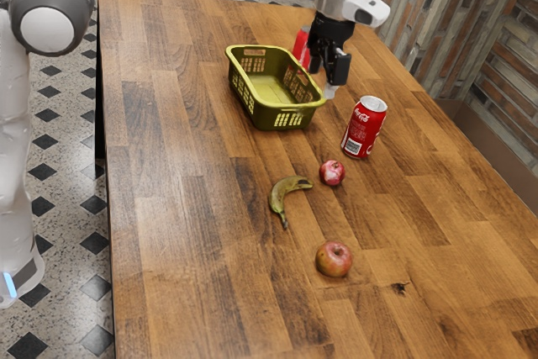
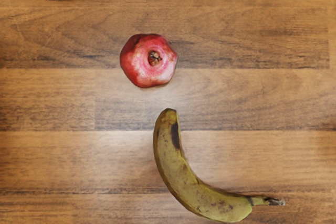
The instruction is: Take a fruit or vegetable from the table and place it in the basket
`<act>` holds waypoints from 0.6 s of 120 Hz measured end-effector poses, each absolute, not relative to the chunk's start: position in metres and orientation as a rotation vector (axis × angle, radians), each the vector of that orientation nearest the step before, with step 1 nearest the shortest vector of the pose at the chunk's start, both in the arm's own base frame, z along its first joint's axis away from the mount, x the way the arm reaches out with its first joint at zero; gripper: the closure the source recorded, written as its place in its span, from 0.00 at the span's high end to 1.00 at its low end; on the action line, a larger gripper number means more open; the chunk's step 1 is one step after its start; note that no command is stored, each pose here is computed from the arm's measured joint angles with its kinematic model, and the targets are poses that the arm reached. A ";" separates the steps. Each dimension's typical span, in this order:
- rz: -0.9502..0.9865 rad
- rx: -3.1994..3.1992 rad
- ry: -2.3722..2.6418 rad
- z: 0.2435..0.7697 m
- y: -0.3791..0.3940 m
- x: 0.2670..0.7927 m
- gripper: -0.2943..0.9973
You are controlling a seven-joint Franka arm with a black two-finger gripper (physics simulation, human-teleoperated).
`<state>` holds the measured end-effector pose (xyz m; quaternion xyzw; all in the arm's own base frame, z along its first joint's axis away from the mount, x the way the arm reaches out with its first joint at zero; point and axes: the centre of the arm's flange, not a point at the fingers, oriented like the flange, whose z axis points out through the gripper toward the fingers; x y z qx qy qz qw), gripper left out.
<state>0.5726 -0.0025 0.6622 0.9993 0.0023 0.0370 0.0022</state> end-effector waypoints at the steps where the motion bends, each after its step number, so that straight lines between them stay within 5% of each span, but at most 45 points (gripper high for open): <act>1: 0.123 3.134 0.006 0.664 -0.004 0.573 0.77; 39: 0.158 3.112 -0.027 0.681 -0.032 0.580 0.77; 72: 0.051 3.141 0.175 0.599 0.042 0.642 0.77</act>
